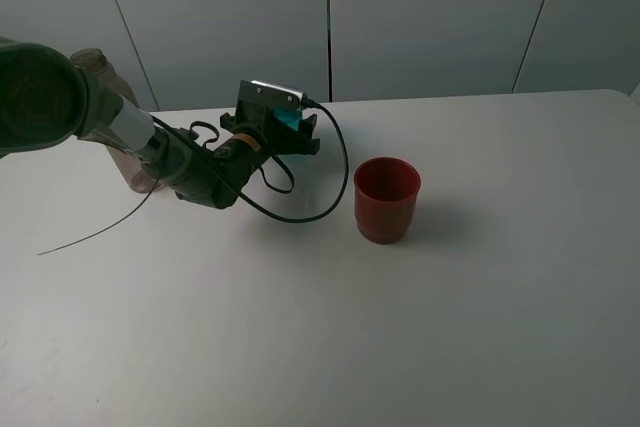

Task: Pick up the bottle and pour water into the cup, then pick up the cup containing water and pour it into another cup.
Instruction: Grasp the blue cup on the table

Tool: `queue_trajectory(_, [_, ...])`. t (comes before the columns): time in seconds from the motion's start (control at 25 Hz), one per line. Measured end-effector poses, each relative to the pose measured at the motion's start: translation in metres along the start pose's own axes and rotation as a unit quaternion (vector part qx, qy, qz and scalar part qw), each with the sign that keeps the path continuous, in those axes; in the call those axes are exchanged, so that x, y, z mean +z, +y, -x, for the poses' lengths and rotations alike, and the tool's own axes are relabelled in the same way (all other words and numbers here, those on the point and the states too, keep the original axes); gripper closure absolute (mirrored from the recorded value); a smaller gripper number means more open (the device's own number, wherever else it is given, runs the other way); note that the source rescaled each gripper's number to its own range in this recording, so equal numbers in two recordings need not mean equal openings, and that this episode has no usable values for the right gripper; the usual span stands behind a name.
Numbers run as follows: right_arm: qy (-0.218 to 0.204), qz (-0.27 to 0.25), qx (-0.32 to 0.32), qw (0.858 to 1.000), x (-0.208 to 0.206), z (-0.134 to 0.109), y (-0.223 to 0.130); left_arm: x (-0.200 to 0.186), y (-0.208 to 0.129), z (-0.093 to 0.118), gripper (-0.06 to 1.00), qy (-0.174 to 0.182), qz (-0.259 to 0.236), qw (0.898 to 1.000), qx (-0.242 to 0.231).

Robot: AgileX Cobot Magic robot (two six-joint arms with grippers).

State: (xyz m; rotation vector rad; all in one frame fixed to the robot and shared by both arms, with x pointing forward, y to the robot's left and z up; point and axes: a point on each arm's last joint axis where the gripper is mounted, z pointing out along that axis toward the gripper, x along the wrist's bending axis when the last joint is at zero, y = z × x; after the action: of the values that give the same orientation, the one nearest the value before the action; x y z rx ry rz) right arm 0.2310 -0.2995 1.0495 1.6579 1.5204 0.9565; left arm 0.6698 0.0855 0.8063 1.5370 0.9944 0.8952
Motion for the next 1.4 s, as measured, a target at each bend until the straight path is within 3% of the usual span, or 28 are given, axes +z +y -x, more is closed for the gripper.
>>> queue_trajectory(0.48, [0.0,0.0,0.0,1.0,0.0,0.0,0.0,0.0053,0.0073,-0.0027,-0.03,0.003,0.013,1.0,-0.002])
queue_trajectory(0.76, [0.0,0.0,0.0,1.0,0.0,0.0,0.0,0.0059,0.0028,-0.0019,-0.03,-0.001,-0.015,1.0,-0.002])
queue_trajectory(1.08, [0.0,0.0,0.0,1.0,0.0,0.0,0.0,0.0059,0.0038,-0.0021,-0.02,0.001,-0.01,1.0,0.011])
queue_trajectory(1.12, [0.0,0.0,0.0,1.0,0.0,0.0,0.0,0.0059,0.0038,-0.0021,0.05,0.001,-0.01,1.0,0.011])
queue_trajectory(1.16, [0.0,0.0,0.0,1.0,0.0,0.0,0.0,0.0059,0.0038,-0.0021,0.3,0.001,-0.01,1.0,0.012])
queue_trajectory(1.2, [0.0,0.0,0.0,1.0,0.0,0.0,0.0,0.0059,0.0038,-0.0021,0.78,0.001,-0.01,1.0,0.012])
queue_trajectory(1.4, [0.0,0.0,0.0,1.0,0.0,0.0,0.0,0.0059,0.0038,-0.0023,0.78,0.001,-0.01,1.0,0.012])
